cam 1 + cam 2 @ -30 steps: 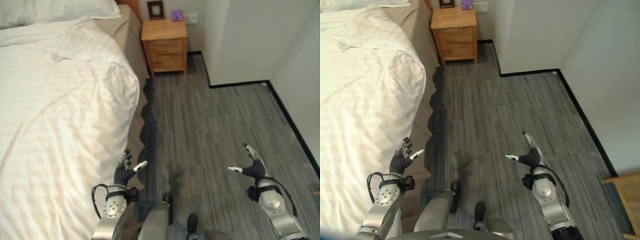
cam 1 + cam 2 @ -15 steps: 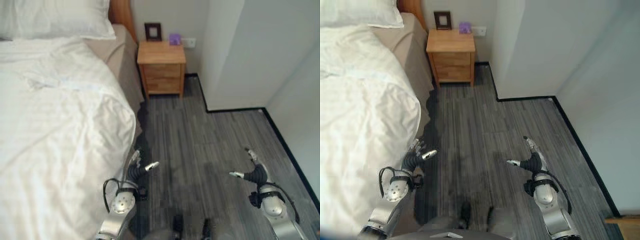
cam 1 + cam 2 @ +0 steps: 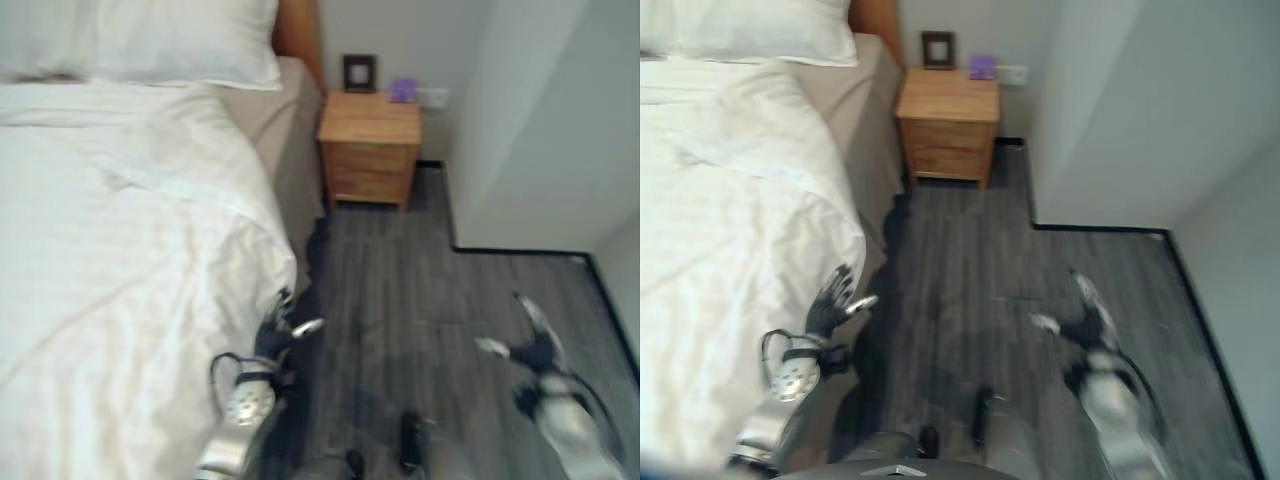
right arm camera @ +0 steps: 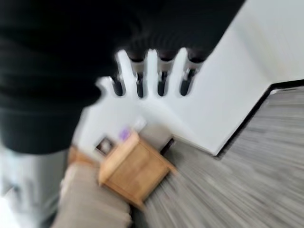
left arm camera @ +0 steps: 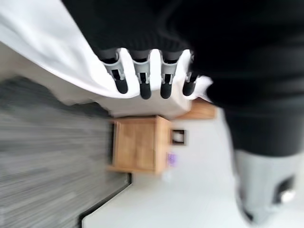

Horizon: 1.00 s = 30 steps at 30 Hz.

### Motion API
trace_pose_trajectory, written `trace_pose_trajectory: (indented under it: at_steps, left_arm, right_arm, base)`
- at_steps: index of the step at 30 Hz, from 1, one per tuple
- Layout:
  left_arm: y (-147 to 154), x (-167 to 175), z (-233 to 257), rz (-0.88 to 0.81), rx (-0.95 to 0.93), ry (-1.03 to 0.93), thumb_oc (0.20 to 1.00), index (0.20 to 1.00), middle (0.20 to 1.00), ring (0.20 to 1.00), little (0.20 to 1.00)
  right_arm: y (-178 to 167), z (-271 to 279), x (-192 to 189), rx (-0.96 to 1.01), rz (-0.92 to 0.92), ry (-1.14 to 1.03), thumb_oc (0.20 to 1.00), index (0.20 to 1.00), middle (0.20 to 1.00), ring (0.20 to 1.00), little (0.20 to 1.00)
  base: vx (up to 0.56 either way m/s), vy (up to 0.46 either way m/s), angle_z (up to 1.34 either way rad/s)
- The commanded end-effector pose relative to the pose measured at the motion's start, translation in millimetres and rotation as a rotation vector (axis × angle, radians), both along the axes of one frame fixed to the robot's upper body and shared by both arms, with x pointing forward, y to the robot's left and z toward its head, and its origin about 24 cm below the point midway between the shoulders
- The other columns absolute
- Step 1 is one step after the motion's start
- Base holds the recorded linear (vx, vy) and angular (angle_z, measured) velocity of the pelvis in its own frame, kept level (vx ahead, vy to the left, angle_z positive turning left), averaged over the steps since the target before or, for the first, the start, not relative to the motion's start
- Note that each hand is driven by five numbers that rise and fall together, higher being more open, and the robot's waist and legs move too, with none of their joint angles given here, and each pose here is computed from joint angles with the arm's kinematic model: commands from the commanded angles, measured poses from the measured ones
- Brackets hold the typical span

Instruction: Making the bed.

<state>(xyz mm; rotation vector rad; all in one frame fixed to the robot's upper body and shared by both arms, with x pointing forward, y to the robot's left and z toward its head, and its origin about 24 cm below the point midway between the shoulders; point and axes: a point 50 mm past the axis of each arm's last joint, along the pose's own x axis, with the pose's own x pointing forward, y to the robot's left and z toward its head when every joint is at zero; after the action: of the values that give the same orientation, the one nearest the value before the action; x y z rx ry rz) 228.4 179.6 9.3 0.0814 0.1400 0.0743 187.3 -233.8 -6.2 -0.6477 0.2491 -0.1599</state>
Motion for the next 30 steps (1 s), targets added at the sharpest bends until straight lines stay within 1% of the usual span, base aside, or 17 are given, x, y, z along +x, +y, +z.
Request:
trace_pose_trajectory:
  at_steps: [1, 2, 3, 5, 8, 10, 14, 17, 22, 25, 28, 30]
  left_arm:
    - [17.1, -6.2, 12.9, -0.015, 0.107, -0.066, 1.000, 1.000, 1.000, 1.000, 1.000]
    - [17.1, -6.2, 12.9, -0.015, 0.107, -0.066, 1.000, 1.000, 1.000, 1.000, 1.000]
    - [16.8, -4.6, 20.1, -0.009, 0.045, -0.095, 1.000, 1.000, 1.000, 1.000, 1.000]
    - [15.1, -5.0, 24.8, -0.030, 0.036, -0.114, 1.000, 1.000, 1.000, 1.000, 1.000]
    - [15.2, -4.3, 23.8, -0.017, 0.035, -0.107, 1.000, 1.000, 1.000, 1.000, 1.000]
    - [16.0, -7.6, 23.0, -0.008, 0.013, -0.105, 1.000, 1.000, 1.000, 1.000, 1.000]
    - [12.8, -14.4, 14.3, -0.013, 0.013, -0.071, 1.000, 1.000, 1.000, 1.000, 1.000]
    - [7.4, -14.8, 9.8, -0.026, 0.022, -0.055, 1.000, 1.000, 1.000, 1.000, 1.000]
    - [8.4, -16.5, 4.4, -0.021, 0.031, -0.027, 1.000, 1.000, 1.000, 1.000, 1.000]
    - [10.8, -12.5, 8.2, -0.030, 0.069, -0.034, 1.000, 1.000, 1.000, 1.000, 1.000]
    - [12.6, -9.1, 15.4, -0.036, 0.107, -0.065, 1.000, 1.000, 1.000, 1.000, 1.000]
    - [14.0, -8.6, 15.3, -0.027, 0.103, -0.065, 1.000, 1.000, 1.000, 1.000, 1.000]
  right_arm:
    - [-28.2, 2.6, -4.6, -0.001, -0.109, -0.018, 1.000, 1.000, 1.000, 1.000, 1.000]
    - [-28.2, 2.6, -4.6, -0.001, -0.109, -0.018, 1.000, 1.000, 1.000, 1.000, 1.000]
    - [-23.4, 11.3, 8.5, 0.021, -0.059, -0.067, 1.000, 1.000, 1.000, 1.000, 1.000]
    - [-21.0, 18.3, 15.0, 0.014, -0.019, -0.084, 1.000, 1.000, 1.000, 1.000, 1.000]
    - [-20.8, 20.6, 21.1, -0.018, 0.000, -0.079, 1.000, 1.000, 1.000, 1.000, 1.000]
    - [-17.0, 25.6, 26.2, -0.031, 0.031, -0.088, 1.000, 1.000, 1.000, 1.000, 1.000]
    - [-10.6, 24.9, 24.4, -0.022, 0.067, -0.086, 1.000, 1.000, 1.000, 1.000, 1.000]
    - [-5.5, 20.9, 20.3, -0.008, 0.070, -0.073, 1.000, 1.000, 1.000, 1.000, 1.000]
    - [5.4, 12.4, 19.2, -0.002, 0.100, -0.040, 1.000, 1.000, 1.000, 1.000, 1.000]
    - [13.3, 12.8, 21.3, -0.006, 0.126, -0.044, 1.000, 1.000, 1.000, 1.000, 1.000]
    - [28.1, 22.9, 26.5, -0.017, 0.215, -0.086, 1.000, 1.000, 1.000, 1.000, 1.000]
    - [35.7, 27.2, 28.4, -0.012, 0.246, -0.107, 1.000, 1.000, 1.000, 1.000, 1.000]
  base:
    - [0.00, 0.000, 1.71]
    - [0.46, -0.273, 0.99]
    - [0.57, -0.366, -0.09]
    - [0.50, -0.311, -0.25]
    - [0.30, -0.048, -0.75]
    - [0.40, 0.054, -0.29]
    - [0.50, 0.105, -0.22]
    - [0.45, 0.057, 0.29]
    - [0.38, 0.100, -0.06]
    - [0.30, 0.124, 0.14]
    - [0.38, 0.150, 0.32]
    - [0.37, 0.063, 1.00]
